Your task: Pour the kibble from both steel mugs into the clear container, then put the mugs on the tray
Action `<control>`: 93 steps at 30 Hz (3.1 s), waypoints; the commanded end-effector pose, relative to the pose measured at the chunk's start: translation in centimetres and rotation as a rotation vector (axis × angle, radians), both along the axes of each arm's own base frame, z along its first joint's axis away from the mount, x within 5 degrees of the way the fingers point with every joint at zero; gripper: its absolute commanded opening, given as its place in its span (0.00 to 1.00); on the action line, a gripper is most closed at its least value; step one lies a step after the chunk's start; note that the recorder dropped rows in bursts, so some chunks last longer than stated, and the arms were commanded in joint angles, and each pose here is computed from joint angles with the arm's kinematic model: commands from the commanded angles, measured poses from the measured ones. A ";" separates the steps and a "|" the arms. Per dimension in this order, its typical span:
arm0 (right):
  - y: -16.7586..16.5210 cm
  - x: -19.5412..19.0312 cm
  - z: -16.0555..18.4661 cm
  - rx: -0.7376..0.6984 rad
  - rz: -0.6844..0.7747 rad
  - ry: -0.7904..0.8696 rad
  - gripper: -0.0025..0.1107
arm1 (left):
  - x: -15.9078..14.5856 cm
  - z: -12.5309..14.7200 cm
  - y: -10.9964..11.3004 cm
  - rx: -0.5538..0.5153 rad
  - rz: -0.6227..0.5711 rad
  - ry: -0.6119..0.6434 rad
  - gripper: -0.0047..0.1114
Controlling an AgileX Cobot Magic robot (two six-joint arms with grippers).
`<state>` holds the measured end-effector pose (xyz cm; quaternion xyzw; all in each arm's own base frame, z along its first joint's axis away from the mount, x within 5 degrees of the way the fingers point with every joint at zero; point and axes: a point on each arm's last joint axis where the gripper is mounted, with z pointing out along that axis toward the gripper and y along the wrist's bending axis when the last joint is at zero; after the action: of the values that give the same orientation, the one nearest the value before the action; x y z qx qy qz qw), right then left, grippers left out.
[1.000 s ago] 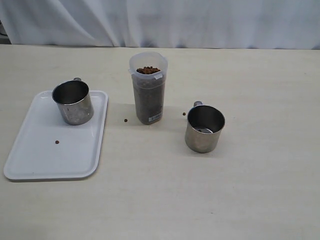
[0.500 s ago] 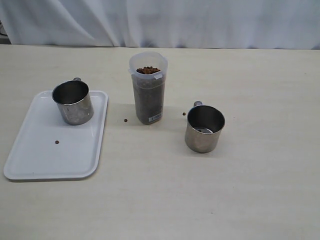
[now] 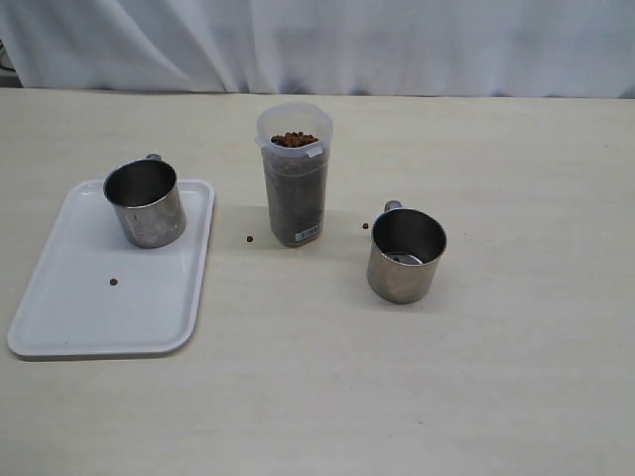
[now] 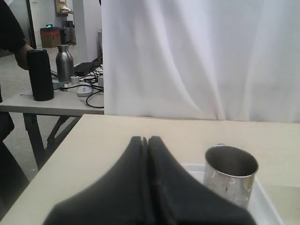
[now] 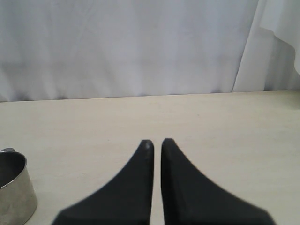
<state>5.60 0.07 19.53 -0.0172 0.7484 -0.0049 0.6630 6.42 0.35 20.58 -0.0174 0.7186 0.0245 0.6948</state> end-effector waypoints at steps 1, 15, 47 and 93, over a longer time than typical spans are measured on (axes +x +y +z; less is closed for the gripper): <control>0.0 0.0 -0.1 -0.003 -0.007 0.002 0.06 | -0.1 -0.2 0.0 -0.016 0.002 0.014 0.04; 0.0 0.0 -0.1 -0.003 -0.007 0.002 0.06 | -0.1 -0.6 0.1 -0.017 0.008 0.061 0.04; 0.0 0.0 -0.1 -0.003 -0.007 0.002 0.06 | -0.1 -0.7 0.0 -0.025 -0.003 0.060 0.04; 0.0 0.0 -0.1 -0.003 -0.007 0.002 0.06 | -0.8 -0.5 -0.3 -0.047 -0.045 0.011 0.04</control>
<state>5.60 0.07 19.53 -0.0172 0.7484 -0.0049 0.6630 5.66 0.07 20.21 -0.0166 0.7223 -0.0045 0.6913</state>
